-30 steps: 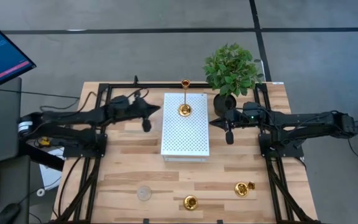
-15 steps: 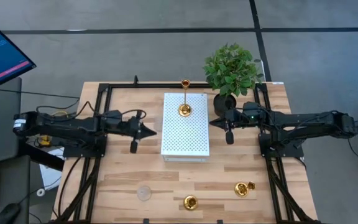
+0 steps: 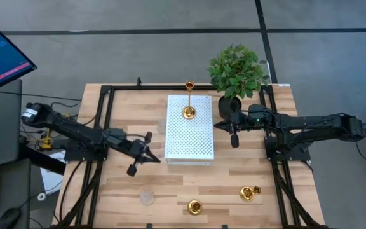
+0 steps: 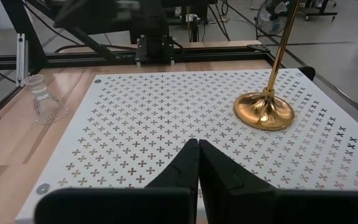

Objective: Pick & Place candle stick holders
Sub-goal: Put the left golden candle holder on the shelf

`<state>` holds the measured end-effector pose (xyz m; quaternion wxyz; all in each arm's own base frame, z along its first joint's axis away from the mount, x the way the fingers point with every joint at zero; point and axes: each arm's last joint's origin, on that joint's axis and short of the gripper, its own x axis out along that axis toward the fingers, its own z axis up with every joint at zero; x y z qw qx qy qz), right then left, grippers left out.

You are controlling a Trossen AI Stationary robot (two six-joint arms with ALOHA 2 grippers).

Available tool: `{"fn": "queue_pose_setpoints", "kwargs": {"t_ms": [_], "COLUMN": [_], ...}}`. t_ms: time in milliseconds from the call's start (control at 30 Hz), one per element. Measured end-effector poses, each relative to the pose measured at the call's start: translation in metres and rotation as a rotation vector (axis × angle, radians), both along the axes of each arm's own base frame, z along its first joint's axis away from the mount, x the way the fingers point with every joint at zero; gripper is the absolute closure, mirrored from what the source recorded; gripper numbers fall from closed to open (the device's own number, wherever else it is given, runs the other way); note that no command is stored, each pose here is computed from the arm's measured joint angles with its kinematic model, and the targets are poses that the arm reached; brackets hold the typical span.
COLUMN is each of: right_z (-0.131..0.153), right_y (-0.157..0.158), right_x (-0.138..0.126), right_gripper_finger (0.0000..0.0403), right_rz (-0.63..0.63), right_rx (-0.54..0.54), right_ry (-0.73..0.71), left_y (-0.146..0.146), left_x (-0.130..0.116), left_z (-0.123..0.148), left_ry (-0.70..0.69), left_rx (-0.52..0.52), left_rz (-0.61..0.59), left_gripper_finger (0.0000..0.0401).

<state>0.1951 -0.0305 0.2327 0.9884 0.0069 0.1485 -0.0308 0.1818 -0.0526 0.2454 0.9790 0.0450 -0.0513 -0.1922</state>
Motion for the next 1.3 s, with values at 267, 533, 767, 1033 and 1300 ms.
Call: {"fn": "queue_pose_setpoints", "kwargs": {"t_ms": [267, 533, 767, 1033, 1300], "right_z": [0.0, -0.006, -0.005, 0.004, 0.004], "right_y": [0.0, 0.011, 0.038, 0.043, 0.04], "right_x": [0.0, -0.001, 0.001, 0.003, 0.003], "right_gripper_finger": [0.0403, 0.0403, 0.0403, 0.0403, 0.0403], "right_rz": [0.0, -0.004, 0.151, 0.204, 0.177], "right_rx": [0.002, 0.183, 0.139, 0.043, 0.082], "right_ry": [0.0, 0.057, 0.059, -0.046, -0.042], "left_y": [-0.023, -0.037, -0.062, -0.087, -0.102], "left_x": [0.036, 0.068, 0.066, 0.081, 0.115], "left_z": [-0.01, -0.007, -0.017, -0.023, -0.026], "left_ry": [0.065, 0.12, 0.153, 0.157, 0.15], "left_rx": [0.019, -0.016, -0.046, -0.041, -0.003], "left_rz": [-0.056, -0.071, -0.158, -0.214, -0.202], "left_gripper_finger": [0.0397, 0.0397, 0.0397, 0.0396, 0.0384]}}
